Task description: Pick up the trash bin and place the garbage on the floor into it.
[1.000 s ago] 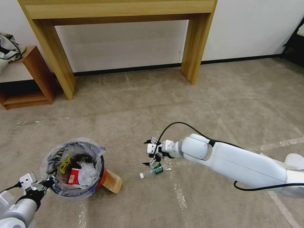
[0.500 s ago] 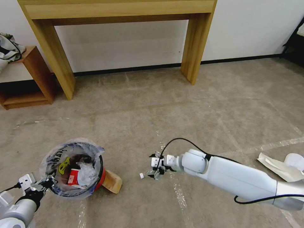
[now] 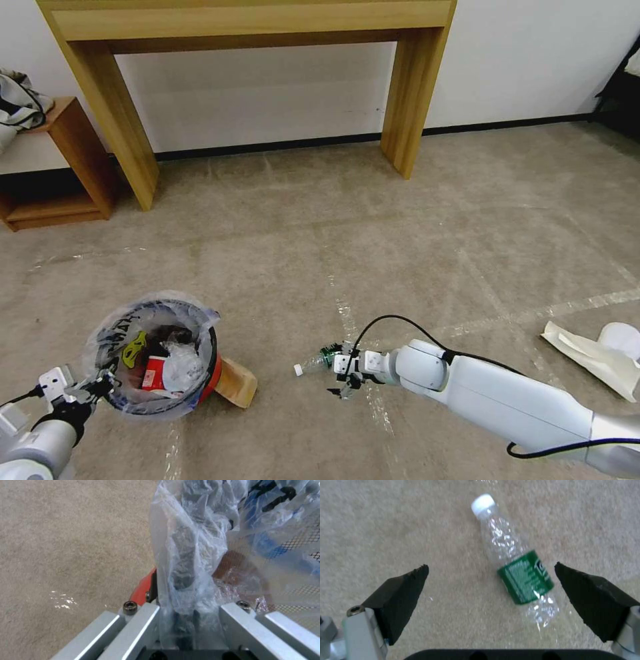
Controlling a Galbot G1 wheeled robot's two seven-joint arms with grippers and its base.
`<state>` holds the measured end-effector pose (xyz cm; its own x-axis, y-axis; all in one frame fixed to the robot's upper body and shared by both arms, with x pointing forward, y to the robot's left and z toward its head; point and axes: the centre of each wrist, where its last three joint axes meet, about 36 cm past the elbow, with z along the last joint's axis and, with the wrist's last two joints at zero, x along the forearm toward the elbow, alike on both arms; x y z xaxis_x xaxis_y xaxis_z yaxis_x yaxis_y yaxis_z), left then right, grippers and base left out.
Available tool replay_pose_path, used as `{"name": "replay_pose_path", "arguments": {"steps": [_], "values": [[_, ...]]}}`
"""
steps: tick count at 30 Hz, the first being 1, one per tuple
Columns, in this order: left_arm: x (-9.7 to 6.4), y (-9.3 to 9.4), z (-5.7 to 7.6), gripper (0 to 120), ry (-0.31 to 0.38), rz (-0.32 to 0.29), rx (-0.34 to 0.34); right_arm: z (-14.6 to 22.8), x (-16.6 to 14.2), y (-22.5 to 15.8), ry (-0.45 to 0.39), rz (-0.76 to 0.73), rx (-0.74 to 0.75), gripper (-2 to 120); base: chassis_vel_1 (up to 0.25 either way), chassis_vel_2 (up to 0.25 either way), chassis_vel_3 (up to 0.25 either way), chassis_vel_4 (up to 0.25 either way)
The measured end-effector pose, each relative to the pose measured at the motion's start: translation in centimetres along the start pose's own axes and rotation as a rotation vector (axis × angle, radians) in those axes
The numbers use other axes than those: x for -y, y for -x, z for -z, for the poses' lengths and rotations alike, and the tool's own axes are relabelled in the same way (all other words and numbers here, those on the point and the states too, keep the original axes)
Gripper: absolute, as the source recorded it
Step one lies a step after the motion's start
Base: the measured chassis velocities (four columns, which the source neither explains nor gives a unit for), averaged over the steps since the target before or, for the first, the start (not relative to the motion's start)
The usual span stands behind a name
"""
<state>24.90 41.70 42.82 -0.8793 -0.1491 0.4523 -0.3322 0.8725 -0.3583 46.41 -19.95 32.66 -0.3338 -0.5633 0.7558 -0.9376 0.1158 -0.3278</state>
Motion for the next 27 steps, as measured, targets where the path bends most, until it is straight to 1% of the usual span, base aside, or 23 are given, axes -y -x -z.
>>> {"name": "replay_pose_path", "arguments": {"steps": [2,4,8,9,13,21,27], "values": [[0.0,0.0,0.0,1,0.001,0.0,0.0,-0.5,0.0,0.0,0.003,-0.005,-0.001,97,0.0,0.0,0.0,0.0],[0.2,-0.2,0.0,1,0.001,-0.001,0.002,-1.8,0.0,-0.1,0.011,-0.018,-0.005,97,0.0,0.0,0.0,0.0],[0.2,-0.2,0.0,1,0.0,-0.001,0.003,-2.4,0.0,-0.2,0.012,-0.024,-0.004,97,0.0,0.0,0.0,0.0],[0.4,-0.3,-0.1,1,-0.002,-0.002,0.003,-3.4,0.3,-0.2,0.013,-0.037,-0.007,97,0.0,0.0,0.0,0.0],[0.4,-0.4,-0.1,1,-0.003,-0.001,0.003,-4.2,1.0,0.0,0.017,-0.055,-0.008,97,0.0,0.0,0.0,0.0],[0.3,-0.5,-0.1,1,-0.004,0.005,0.005,-4.6,2.0,0.8,0.012,-0.07,0.003,97,0.0,0.0,0.0,0.0],[0.1,-0.4,-0.2,1,-0.008,0.008,0.003,-4.2,2.9,1.5,0.002,-0.081,0.017,97,0.0,0.0,0.0,0.0]]}}
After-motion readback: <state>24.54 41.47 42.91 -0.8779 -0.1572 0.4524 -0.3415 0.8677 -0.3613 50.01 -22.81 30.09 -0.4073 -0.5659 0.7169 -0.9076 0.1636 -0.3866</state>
